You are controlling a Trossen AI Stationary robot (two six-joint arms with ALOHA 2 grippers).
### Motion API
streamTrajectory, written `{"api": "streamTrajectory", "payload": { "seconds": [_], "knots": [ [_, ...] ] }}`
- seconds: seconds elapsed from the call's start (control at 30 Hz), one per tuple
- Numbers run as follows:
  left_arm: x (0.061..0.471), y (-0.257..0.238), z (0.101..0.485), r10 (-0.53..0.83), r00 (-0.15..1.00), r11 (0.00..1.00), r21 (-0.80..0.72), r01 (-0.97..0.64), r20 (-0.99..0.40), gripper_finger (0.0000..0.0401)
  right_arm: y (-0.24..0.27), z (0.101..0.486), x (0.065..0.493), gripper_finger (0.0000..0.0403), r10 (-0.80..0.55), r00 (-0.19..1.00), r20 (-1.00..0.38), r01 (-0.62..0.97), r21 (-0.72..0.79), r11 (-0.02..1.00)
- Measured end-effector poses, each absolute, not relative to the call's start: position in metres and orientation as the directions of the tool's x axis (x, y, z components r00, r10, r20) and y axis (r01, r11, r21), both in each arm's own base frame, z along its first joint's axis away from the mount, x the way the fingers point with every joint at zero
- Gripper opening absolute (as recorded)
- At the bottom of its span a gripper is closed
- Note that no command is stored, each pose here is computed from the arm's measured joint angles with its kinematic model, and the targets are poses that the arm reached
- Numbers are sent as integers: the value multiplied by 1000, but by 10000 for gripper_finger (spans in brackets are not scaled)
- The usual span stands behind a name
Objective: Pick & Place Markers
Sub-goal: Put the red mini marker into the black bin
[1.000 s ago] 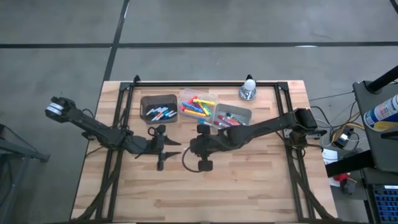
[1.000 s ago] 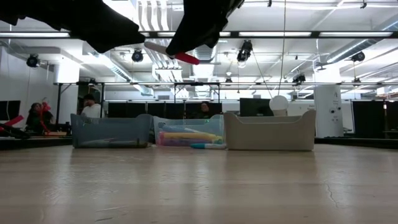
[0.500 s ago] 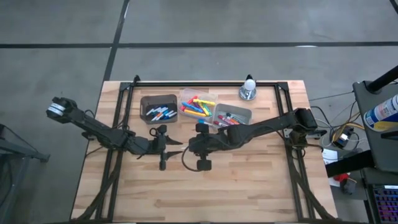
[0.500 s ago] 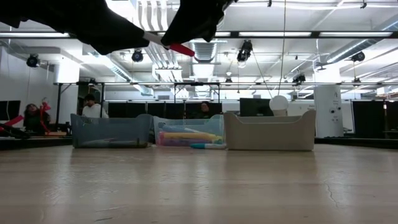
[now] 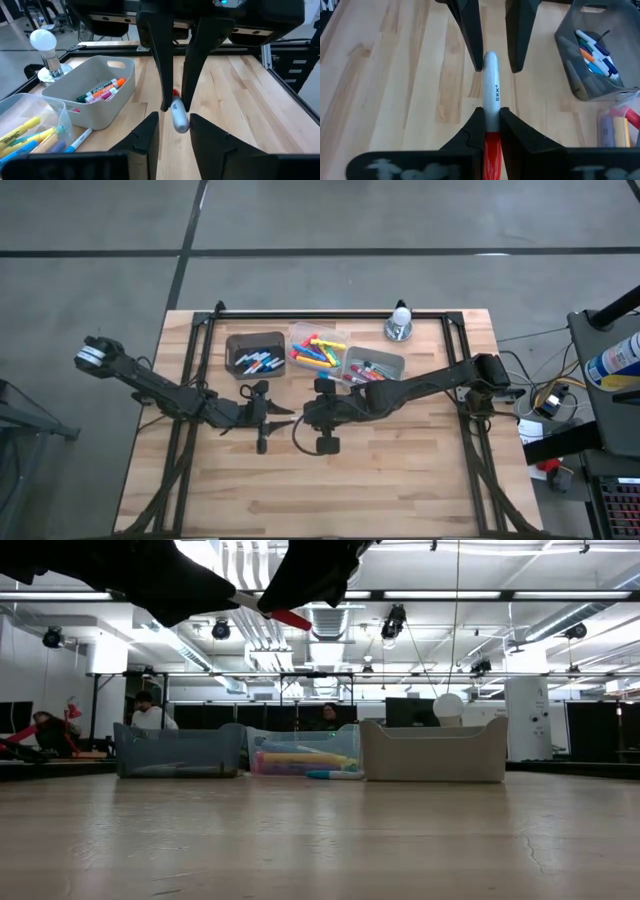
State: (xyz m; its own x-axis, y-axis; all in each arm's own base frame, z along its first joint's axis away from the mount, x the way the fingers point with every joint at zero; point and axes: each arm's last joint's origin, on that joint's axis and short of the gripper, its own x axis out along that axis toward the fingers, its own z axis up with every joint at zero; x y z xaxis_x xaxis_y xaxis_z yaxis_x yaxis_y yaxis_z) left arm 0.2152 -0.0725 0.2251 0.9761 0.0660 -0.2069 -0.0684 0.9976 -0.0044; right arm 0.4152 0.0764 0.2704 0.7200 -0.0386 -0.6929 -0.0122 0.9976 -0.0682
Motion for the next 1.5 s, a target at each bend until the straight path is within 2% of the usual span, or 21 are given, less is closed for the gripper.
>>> {"api": "streamTrajectory", "payload": {
  "seconds": [0.23, 0.63, 1.0, 1.13, 1.37, 1.5],
  "knots": [
    [217, -73, 222, 57, 973, 998, -4, -59, -222, 87, 76, 271, 416, 27, -37, 726, -687, -14, -69, 997],
    [219, -73, 223, 45, 977, 999, -10, -48, -207, 29, 76, 271, 416, 27, -36, 727, -686, -17, -70, 997],
    [219, -74, 225, 6, 982, 1000, -12, -8, -188, 26, 77, 271, 416, 27, -34, 726, -686, -19, -69, 997],
    [219, -74, 227, 17, 985, 999, -41, -24, -170, 41, 77, 272, 416, 26, -34, 729, -683, -18, -69, 997],
    [220, -74, 230, 17, 990, 997, -76, -28, -140, 100, 76, 272, 417, 26, -37, 735, -677, -18, -74, 997],
    [220, -74, 229, 15, 988, 996, -90, -30, -156, 108, 76, 272, 417, 25, -37, 738, -674, -18, -74, 997]
  ]
}}
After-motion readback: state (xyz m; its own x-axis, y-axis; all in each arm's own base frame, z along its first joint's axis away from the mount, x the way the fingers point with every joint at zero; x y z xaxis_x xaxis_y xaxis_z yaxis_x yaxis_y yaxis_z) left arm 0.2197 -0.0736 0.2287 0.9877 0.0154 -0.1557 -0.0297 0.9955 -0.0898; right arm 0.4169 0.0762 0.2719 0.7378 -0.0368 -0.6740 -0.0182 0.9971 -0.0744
